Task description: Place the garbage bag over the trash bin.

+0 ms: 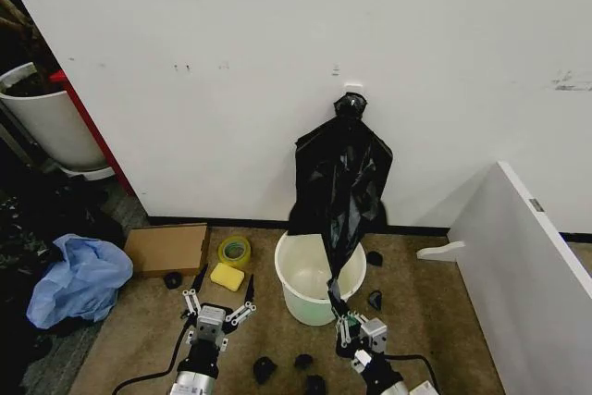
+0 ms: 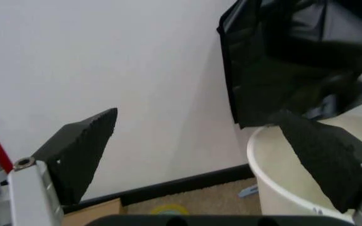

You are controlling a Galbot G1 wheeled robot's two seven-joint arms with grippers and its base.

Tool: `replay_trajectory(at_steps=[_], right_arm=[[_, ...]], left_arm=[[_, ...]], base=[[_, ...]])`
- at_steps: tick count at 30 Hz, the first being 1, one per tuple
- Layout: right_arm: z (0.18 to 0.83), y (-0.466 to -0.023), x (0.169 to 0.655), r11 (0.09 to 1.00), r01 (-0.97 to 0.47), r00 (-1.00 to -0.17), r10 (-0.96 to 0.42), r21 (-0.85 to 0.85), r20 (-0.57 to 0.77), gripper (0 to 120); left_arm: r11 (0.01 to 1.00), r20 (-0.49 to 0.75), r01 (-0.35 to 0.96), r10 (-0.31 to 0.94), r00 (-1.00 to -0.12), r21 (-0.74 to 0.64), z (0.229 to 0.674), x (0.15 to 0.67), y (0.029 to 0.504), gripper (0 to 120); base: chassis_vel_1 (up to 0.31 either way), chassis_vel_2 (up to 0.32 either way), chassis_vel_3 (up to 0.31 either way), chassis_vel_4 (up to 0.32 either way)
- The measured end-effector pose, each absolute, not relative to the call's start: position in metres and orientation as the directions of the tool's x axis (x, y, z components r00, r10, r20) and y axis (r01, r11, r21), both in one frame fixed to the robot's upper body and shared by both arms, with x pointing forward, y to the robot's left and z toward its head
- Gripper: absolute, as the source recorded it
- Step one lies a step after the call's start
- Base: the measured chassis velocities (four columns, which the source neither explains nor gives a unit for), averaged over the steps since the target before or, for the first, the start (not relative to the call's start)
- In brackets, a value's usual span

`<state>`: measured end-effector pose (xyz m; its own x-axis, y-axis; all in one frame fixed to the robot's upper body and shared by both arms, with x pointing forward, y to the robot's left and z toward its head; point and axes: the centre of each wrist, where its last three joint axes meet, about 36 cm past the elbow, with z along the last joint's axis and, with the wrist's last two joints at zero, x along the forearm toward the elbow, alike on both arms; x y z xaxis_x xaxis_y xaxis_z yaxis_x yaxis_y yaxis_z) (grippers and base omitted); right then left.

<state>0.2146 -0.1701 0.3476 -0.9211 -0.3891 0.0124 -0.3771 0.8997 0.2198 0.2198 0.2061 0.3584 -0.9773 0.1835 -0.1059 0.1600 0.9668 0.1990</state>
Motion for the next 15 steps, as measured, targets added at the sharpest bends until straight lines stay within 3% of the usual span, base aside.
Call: replay_trajectory(at_steps=[7, 15], right_arm=[[0.353, -0.177, 0.239, 0.925, -0.347, -0.937, -0.348, 0.156, -0.021, 0], [0.353, -0.181, 0.261, 0.925, -0.381, -0.922, -0.380, -0.004, -0.077, 0]], left_arm=[[0.958, -0.125, 0.260, 0.274, -0.953, 0.122, 0.388, 0.254, 0.211, 100], [0.870, -0.121, 0.484, 0.492, -0.862, 0.090, 0.453, 0.313, 0.217, 100]], base=[[0.000, 0.000, 0.000, 0.000], [0.000, 0.000, 0.000, 0.000]])
